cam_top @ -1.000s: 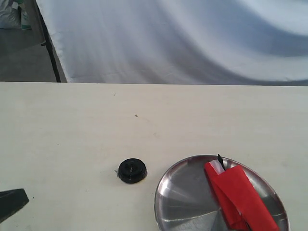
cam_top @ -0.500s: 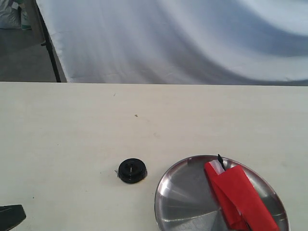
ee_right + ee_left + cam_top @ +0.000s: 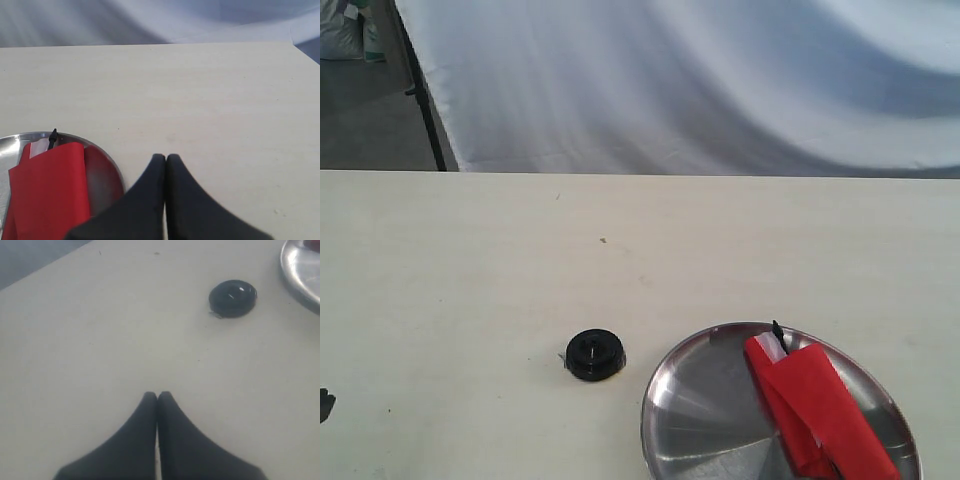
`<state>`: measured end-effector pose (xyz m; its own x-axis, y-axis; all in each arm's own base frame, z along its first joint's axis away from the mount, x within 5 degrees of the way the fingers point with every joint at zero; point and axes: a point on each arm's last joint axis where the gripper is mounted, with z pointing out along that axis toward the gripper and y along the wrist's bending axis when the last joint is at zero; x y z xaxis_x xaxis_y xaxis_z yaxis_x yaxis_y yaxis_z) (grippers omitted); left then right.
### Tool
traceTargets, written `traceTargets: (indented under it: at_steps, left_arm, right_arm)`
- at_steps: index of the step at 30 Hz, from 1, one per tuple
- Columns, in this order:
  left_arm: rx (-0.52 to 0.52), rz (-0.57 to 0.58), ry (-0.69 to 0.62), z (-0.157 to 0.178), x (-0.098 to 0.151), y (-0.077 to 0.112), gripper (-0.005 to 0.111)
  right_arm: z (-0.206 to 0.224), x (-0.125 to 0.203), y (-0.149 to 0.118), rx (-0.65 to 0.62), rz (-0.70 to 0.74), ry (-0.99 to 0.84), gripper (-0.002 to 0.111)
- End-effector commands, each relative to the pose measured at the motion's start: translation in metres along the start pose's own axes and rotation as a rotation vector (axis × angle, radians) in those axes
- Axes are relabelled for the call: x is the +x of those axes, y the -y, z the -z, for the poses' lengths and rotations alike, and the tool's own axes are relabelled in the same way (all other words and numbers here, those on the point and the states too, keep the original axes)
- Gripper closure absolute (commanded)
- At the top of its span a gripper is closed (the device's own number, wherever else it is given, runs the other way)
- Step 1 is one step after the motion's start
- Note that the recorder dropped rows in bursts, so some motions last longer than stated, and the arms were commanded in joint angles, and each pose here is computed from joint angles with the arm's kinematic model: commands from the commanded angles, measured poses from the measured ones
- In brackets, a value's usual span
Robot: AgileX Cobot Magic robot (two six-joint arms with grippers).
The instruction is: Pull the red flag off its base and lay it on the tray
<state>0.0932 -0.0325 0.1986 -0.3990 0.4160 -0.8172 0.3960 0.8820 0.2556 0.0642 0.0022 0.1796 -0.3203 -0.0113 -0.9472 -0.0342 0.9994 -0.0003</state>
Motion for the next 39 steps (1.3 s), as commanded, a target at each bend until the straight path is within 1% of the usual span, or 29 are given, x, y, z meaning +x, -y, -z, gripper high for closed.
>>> traceTargets:
  at_steps: [1,9,11,15,18,21,27,31,32,35,39]
  left_arm:
    - [-0.010,-0.039,0.009,0.000,0.000,-0.001,0.107]
    - [-0.010,-0.039,0.009,0.000,0.000,-0.001,0.107]
    - [-0.011,-0.032,0.031,0.003,-0.001,-0.002,0.107]
    - [-0.073,0.021,0.096,0.012,-0.001,-0.010,0.107]
    - [-0.148,0.075,0.165,0.023,-0.001,-0.018,0.107]
    - [-0.259,0.137,0.211,0.034,0.002,-0.028,0.107]
    - [-0.531,0.246,0.271,0.057,0.010,-0.042,0.107]
    - [-0.717,0.300,0.330,0.075,0.016,-0.045,0.107]
    - [-0.752,0.310,0.324,0.077,0.017,-0.045,0.107]
    - [-0.818,0.323,0.298,0.079,0.020,-0.047,0.107]
    - [-0.817,0.322,0.299,0.079,0.019,-0.047,0.107]
  right_arm:
    - [0.001,-0.002,0.000,0.004,0.005,0.017,0.109]
    - [0.001,-0.002,0.000,0.004,0.005,0.017,0.109]
    - [0.001,-0.002,0.000,0.004,0.005,0.017,0.109]
    - [0.001,-0.002,0.000,0.004,0.005,0.017,0.109]
    - [0.001,-0.002,0.000,0.004,0.005,0.017,0.109]
    - [0.001,-0.002,0.000,0.004,0.005,0.017,0.109]
    - [0.001,-0.002,0.000,0.004,0.005,0.017,0.109]
    - [0.001,-0.002,0.000,0.004,0.005,0.017,0.109]
    - [0.001,-0.002,0.000,0.004,0.005,0.017,0.109]
    - [0.001,-0.002,0.000,0.004,0.005,0.017,0.109]
    - [0.001,-0.002,0.000,0.004,0.005,0.017,0.109]
